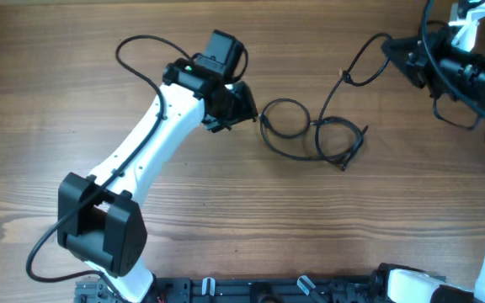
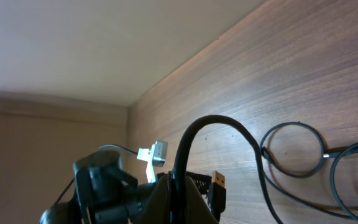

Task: Untangle cables

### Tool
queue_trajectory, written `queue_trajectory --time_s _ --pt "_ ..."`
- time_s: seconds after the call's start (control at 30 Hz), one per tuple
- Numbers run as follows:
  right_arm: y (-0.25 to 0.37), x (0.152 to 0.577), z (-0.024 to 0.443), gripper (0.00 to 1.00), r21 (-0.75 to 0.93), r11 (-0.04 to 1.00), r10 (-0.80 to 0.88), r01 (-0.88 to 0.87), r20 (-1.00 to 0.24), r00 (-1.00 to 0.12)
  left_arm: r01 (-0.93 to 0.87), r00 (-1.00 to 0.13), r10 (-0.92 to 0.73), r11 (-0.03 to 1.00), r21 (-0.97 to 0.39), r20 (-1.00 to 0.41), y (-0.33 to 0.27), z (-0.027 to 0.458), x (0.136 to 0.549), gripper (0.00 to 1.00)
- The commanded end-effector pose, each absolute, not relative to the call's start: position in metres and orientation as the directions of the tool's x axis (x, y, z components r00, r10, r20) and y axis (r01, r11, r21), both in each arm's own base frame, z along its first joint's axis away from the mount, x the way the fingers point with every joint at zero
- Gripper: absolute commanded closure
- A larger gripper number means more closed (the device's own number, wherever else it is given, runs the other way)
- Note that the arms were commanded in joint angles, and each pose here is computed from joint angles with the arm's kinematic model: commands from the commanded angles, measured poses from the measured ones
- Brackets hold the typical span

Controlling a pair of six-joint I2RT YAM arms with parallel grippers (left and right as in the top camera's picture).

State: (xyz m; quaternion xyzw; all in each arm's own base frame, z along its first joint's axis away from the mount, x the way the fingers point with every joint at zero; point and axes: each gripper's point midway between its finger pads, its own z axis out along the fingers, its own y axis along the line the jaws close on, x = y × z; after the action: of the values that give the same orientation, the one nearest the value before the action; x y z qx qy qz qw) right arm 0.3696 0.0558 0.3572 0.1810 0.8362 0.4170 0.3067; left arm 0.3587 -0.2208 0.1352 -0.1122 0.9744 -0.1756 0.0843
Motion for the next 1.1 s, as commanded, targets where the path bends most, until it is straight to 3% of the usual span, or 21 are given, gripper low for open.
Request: queue_trajectory --time_s 0.0,0.07,0.17,0.27,0.33,0.4,0.5,0.57,0.73,0.9,1.07 --pt "0.058 0.369 0.360 0.96 0.802 0.597 0.541 0.019 -0.385 -0.748 -0.189 -0.967 -0.234 0.924 -0.332 -0.100 -0.227 0.111 0.363 0.37" --pt "0.053 0.370 0.355 0.96 0.788 0.613 0.556 0.051 -0.384 -0.737 -0.199 -0.973 -0.224 0.933 -0.301 -0.050 -0.230 0.085 0.361 0.35" --pt "0.052 0.370 0.354 0.96 0.789 0.612 0.558 0.062 -0.375 -0.740 -0.200 -0.975 -0.220 0.925 -0.323 -0.025 -0.250 0.064 0.364 0.09" --pt "0.052 0.369 0.353 0.96 0.789 0.611 0.558 0.066 -0.371 -0.742 -0.256 -0.961 -0.276 0.917 -0.304 -0.023 -0.265 0.043 0.365 0.10" --pt "0.053 0.369 0.353 0.96 0.789 0.611 0.558 0.066 -0.371 -0.742 -0.236 -0.967 -0.252 0.927 -0.291 -0.018 -0.279 0.027 0.359 0.18" --pt "0.053 0.368 0.352 0.96 0.788 0.611 0.558 0.070 -0.366 -0.745 -0.246 -0.966 -0.258 0.935 -0.255 -0.016 -0.285 0.011 0.354 0.36" --pt "0.053 0.366 0.350 0.96 0.788 0.610 0.558 0.080 -0.357 -0.749 -0.286 -0.953 -0.300 0.935 -0.208 -0.042 -0.280 0.000 0.356 0.53" --pt "0.053 0.366 0.349 0.96 0.788 0.610 0.558 0.080 -0.356 -0.750 -0.290 -0.951 -0.304 0.940 -0.179 -0.056 -0.275 -0.007 0.358 0.54" --pt "0.053 0.365 0.349 0.96 0.785 0.615 0.552 0.078 -0.359 -0.753 -0.301 -0.946 -0.312 0.946 -0.122 -0.082 -0.261 -0.011 0.359 0.96" --pt "0.046 0.364 0.340 0.96 0.751 0.652 0.549 0.106 -0.371 -0.749 -0.374 -0.925 -0.365 0.924 0.081 -0.105 -0.197 -0.008 0.355 0.96" --pt "0.047 0.364 0.340 0.96 0.745 0.660 0.539 0.094 -0.383 -0.750 -0.508 -0.861 -0.487 0.844 0.174 -0.148 -0.140 0.015 0.360 0.96"
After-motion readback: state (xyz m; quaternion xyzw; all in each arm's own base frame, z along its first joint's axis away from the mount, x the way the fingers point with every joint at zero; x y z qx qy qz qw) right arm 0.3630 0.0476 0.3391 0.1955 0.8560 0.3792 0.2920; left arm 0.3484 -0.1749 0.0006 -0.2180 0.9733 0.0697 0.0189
